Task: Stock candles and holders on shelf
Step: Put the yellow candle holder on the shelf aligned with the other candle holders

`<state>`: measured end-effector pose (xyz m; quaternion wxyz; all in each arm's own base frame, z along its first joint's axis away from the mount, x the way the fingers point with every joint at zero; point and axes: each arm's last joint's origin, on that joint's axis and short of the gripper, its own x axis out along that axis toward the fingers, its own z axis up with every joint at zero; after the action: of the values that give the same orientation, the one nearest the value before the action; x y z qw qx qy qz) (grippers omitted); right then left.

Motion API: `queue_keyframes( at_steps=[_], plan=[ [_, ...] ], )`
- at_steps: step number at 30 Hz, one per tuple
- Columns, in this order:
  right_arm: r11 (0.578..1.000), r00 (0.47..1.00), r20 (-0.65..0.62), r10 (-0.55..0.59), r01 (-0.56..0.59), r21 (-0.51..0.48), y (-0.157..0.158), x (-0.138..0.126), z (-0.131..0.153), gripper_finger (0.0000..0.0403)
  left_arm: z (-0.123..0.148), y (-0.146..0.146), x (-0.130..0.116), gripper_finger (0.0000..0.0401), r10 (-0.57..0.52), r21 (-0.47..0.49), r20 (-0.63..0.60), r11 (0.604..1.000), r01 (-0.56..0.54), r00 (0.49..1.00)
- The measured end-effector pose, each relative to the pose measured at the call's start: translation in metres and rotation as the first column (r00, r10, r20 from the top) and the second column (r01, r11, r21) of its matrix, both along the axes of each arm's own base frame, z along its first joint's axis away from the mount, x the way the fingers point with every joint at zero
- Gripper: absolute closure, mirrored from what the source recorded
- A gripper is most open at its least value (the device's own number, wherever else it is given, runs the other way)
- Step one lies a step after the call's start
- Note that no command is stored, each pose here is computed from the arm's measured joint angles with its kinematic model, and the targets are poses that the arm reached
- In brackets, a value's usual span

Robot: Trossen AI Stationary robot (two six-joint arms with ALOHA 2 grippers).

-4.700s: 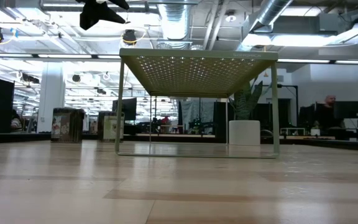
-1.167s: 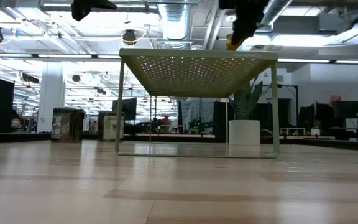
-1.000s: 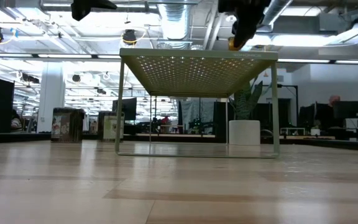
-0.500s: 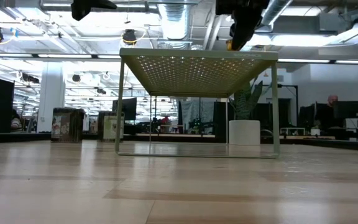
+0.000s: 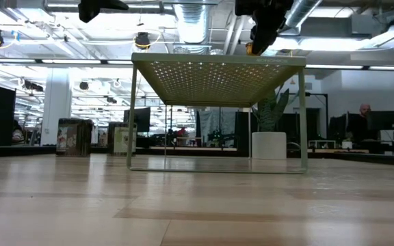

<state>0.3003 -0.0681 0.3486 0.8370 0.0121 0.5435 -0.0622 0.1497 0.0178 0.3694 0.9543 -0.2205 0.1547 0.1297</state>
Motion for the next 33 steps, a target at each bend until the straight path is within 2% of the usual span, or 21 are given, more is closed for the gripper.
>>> queue_keyframes(
  at_steps=[6,13,24,29,33],
  plan=[
    [1.000,1.000,0.016,-0.001,0.001,-0.005,0.000,0.001,0.001,0.0207,0.000,0.000,0.000,0.0224,0.000,0.000,0.000,1.000,0.000,1.000],
    [1.000,0.998,0.057,-0.002,0.003,-0.017,-0.001,0.005,0.003,0.0207,0.000,0.000,0.000,0.0224,0.000,0.000,0.000,1.000,0.000,1.000],
    [0.993,0.991,0.137,-0.004,0.019,-0.114,-0.005,0.009,0.010,0.0191,0.000,0.000,0.000,0.0224,0.000,0.000,0.000,1.000,0.000,1.000],
    [0.990,0.969,0.246,0.005,0.029,-0.138,-0.003,0.002,0.028,0.0190,0.000,0.000,0.000,0.0224,-0.001,0.000,0.000,1.000,0.001,1.000],
    [0.990,0.961,0.274,-0.031,0.068,-0.124,0.001,-0.016,0.042,0.0196,0.000,0.000,0.000,0.0224,-0.001,0.000,0.000,1.000,0.001,1.000]
  ],
)
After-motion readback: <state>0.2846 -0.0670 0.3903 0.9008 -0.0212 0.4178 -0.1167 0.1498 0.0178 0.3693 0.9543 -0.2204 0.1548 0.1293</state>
